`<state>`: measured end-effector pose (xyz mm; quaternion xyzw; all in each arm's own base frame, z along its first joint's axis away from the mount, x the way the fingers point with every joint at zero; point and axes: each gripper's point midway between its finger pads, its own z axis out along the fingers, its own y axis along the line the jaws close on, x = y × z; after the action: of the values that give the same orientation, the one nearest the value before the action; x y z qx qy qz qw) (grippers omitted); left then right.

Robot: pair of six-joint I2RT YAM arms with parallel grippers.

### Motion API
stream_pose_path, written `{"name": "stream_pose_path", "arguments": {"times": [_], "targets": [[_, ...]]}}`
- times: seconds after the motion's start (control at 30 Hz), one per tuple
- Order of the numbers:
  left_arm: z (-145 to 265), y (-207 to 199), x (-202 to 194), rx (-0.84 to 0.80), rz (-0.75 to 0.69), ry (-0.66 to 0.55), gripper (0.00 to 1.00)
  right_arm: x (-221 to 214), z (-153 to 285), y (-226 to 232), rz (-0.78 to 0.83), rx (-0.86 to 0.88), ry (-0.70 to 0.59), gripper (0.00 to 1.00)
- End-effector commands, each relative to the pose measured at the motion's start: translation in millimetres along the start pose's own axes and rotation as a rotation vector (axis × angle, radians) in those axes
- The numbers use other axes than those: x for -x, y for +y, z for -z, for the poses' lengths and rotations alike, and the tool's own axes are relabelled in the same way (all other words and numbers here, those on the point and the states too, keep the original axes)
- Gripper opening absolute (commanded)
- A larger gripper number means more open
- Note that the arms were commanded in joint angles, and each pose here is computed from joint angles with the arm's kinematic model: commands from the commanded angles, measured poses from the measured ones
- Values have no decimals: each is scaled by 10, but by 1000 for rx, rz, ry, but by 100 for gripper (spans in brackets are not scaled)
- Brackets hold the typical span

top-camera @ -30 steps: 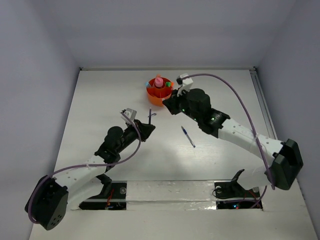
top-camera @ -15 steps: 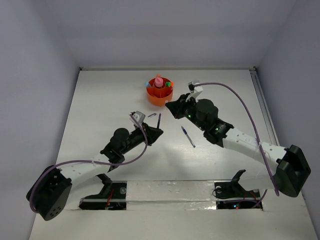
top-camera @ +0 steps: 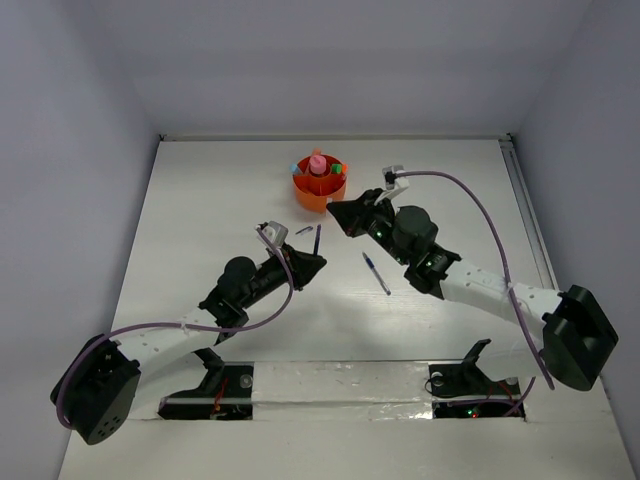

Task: Sort the stationery into containers
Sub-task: Close the pen cap on the pen.

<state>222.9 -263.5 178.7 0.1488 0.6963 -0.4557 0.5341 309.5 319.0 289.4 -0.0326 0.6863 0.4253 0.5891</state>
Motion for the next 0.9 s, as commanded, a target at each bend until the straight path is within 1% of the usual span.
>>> {"name": "stream_pose_path", "arguments": {"times": [0.0,0.47,0.87], "targets": [[-18,-154,277,-50,-19,-89,0,135,-45,202,-55,75,-82,0],[-47,-126,241,-42,-12,-76,0,115,-94,260,-56,96,-84,0],[-48,-85,234,-21,-11,-76,0,37,-83,259,-57,107,-59,0]]}}
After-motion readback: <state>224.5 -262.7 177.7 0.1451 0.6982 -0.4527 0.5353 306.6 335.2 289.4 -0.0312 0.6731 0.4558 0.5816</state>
